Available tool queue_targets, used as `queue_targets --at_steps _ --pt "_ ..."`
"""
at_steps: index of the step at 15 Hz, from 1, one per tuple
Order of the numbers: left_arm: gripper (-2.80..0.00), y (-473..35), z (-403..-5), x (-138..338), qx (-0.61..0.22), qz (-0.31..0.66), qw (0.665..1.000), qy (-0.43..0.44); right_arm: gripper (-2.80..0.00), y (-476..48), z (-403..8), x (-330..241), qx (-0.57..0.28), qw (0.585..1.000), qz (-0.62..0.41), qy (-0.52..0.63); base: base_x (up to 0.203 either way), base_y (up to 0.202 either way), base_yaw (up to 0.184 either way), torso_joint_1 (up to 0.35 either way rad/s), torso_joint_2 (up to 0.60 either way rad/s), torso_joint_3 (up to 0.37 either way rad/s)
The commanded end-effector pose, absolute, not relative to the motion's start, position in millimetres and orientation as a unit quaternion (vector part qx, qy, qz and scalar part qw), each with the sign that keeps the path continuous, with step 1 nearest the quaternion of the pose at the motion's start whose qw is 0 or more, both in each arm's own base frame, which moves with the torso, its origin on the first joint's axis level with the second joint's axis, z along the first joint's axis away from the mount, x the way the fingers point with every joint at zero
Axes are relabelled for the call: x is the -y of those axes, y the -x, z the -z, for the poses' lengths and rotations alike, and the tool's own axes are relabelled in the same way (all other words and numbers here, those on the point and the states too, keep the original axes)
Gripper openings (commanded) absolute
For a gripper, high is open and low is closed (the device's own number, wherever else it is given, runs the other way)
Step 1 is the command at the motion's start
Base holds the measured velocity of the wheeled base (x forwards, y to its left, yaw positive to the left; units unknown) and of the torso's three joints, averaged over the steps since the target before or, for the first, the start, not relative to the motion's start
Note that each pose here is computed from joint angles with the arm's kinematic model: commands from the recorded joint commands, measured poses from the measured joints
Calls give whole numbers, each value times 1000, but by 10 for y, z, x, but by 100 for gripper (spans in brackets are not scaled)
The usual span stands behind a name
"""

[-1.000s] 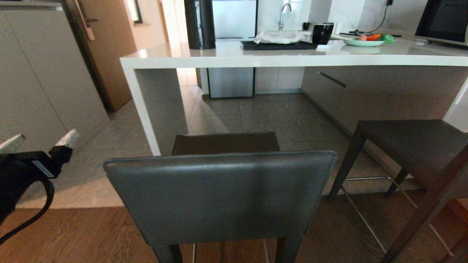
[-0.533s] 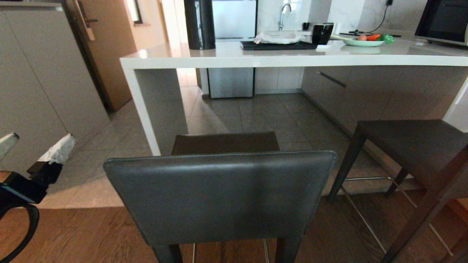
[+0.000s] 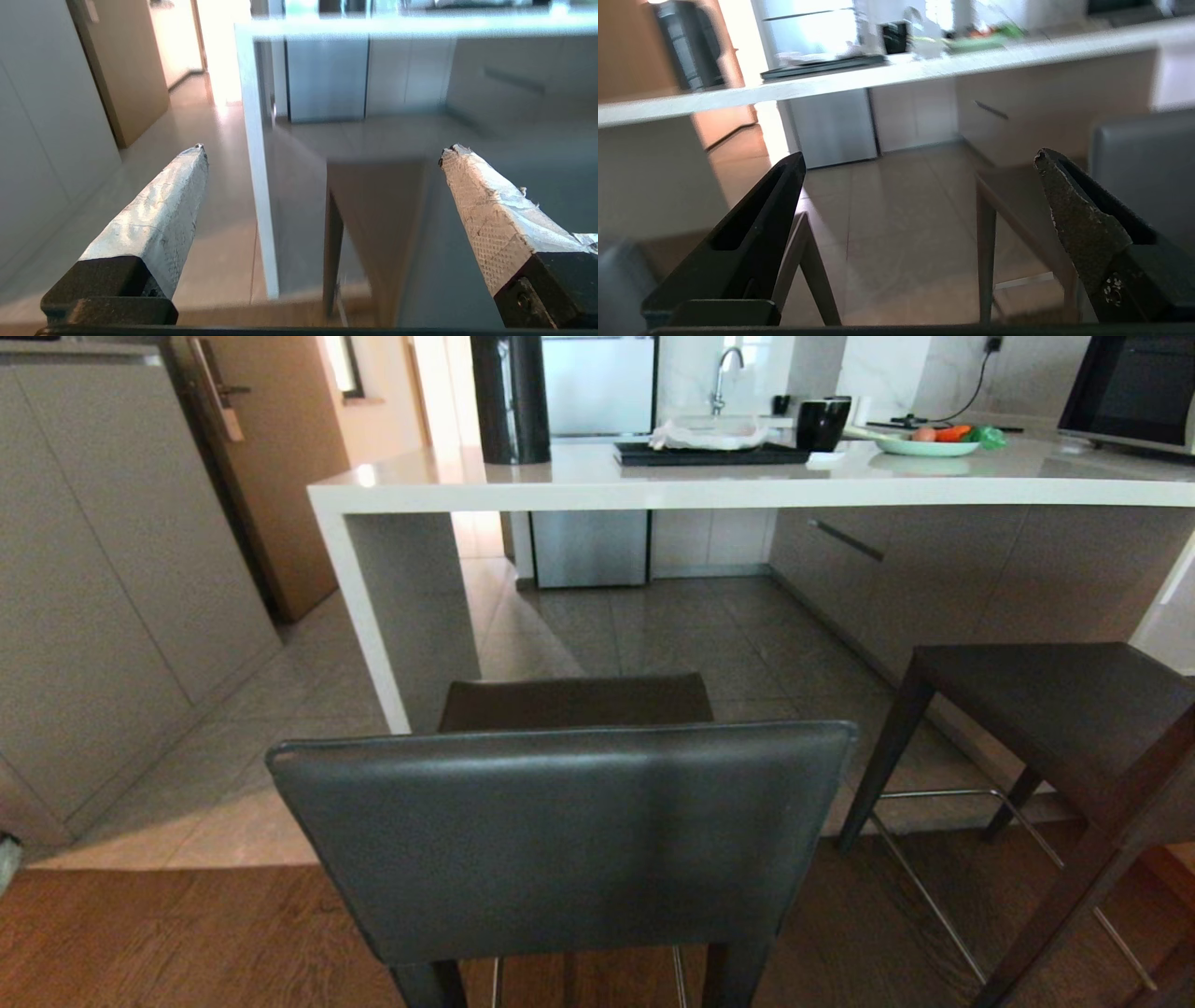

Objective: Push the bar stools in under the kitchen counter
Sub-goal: Push the gray chair back under the dining table

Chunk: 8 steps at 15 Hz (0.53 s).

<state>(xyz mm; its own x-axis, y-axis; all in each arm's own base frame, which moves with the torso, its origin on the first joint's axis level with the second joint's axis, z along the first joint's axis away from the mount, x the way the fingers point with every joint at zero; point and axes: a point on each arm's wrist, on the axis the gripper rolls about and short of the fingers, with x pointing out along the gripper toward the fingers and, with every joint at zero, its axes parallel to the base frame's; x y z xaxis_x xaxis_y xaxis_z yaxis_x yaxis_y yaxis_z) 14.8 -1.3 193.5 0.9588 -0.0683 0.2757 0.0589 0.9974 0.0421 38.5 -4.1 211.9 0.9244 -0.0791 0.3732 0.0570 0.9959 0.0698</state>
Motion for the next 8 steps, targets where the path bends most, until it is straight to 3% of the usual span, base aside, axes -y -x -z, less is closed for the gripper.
queue_targets --at_steps 1,3,8 --pt "0 142 -1811 5 162 35 986 -22 0 -249 -2073 20 214 976 27 -10 0 0 0 0 0 0" --pt "0 215 -1653 10 146 37 988 -38 0 -148 -1969 -17 219 975 -8 24 0 0 0 0 0 0" --pt "0 225 -1447 32 132 73 987 -46 0 105 -2020 -126 211 953 -214 28 0 0 0 0 0 0"
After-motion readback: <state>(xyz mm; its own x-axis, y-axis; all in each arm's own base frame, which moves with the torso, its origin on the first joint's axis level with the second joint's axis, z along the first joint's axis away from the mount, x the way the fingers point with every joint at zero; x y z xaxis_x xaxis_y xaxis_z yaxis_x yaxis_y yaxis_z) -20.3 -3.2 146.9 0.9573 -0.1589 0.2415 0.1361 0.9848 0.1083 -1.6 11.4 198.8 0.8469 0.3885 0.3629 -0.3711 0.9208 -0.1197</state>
